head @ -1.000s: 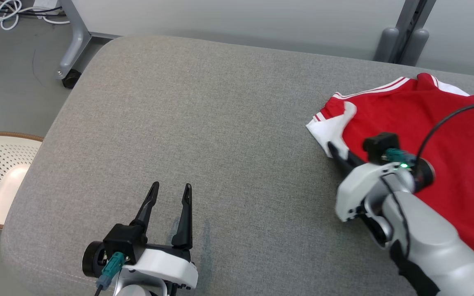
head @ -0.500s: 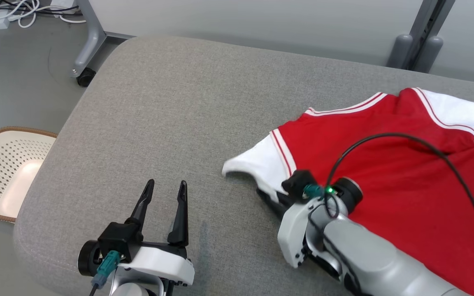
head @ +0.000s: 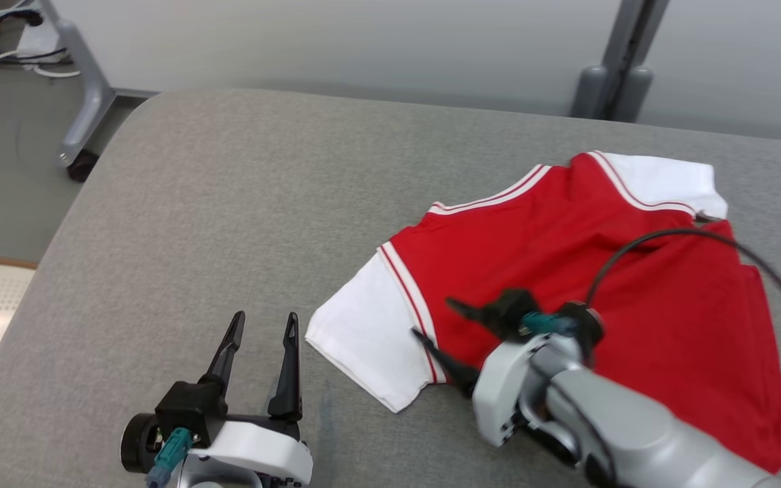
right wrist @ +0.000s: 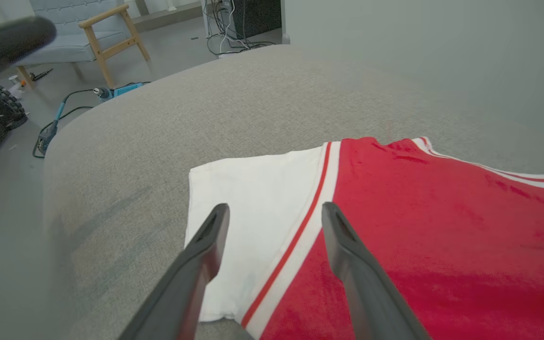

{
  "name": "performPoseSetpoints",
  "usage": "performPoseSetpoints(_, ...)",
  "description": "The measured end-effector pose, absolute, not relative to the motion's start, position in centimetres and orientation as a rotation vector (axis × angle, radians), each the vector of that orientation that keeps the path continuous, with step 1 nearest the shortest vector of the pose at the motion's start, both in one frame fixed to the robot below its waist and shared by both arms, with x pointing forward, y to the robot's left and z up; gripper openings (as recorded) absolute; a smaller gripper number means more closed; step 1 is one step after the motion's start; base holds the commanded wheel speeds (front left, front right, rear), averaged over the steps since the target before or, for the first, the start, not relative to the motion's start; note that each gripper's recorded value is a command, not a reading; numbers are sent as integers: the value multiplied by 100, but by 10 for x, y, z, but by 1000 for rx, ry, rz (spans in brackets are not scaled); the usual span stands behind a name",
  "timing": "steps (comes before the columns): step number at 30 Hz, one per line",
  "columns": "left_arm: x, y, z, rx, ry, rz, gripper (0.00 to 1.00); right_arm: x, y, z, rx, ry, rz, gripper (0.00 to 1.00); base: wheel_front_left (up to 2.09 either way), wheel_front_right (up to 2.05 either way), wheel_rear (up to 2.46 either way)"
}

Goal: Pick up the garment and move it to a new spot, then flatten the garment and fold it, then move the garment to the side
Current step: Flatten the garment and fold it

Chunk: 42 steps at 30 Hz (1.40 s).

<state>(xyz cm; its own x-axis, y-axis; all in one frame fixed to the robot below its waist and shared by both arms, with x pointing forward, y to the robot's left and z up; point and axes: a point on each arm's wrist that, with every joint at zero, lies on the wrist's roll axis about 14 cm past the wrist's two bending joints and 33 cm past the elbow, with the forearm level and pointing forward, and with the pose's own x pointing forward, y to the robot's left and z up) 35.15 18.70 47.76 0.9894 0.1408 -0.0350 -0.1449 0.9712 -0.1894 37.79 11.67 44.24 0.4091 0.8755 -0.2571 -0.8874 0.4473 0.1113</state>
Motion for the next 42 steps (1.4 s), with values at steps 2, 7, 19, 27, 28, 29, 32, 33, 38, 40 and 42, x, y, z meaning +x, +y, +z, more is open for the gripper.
performPoseSetpoints(2, 352, 180, 476, -196, 26, 122, 100, 398, 92, 449, -33, 279, 1027, 100, 0, 0, 0)
performPoseSetpoints(7, 358, 162, 480, -197, 18, 64, 100, 453, -2, 455, -51, 265, 745, 100, 0, 0, 0)
performPoseSetpoints(19, 362, 151, 473, -201, 40, 30, 100, 467, -137, 401, -44, 471, 354, 100, 0, 0, 0)
performPoseSetpoints(27, 364, 155, 471, -197, 46, 40, 100, 467, -157, 380, -34, 581, 267, 100, 0, 0, 0)
performPoseSetpoints(28, 364, 156, 470, -196, 48, 43, 100, 467, -155, 378, -24, 596, 265, 100, 0, 0, 0)
performPoseSetpoints(29, 364, 156, 469, -196, 50, 45, 100, 466, -152, 375, -16, 611, 268, 100, 0, 0, 0)
performPoseSetpoints(32, 364, 158, 469, -194, 53, 49, 100, 467, -146, 374, -2, 619, 277, 46, 0, 0, 0)
performPoseSetpoints(33, 365, 159, 468, -194, 53, 51, 100, 468, -144, 373, -3, 624, 282, 42, 0, 0, 0)
performPoseSetpoints(38, 366, 163, 469, -190, 51, 64, 100, 481, -139, 381, -18, 598, 307, 0, 0, 0, 0)
performPoseSetpoints(40, 366, 165, 467, -190, 55, 71, 100, 493, -141, 391, -28, 559, 305, 0, 0, 0, 0)
performPoseSetpoints(42, 366, 167, 466, -189, 59, 75, 100, 509, -145, 406, -38, 506, 298, 0, 0, 0, 0)
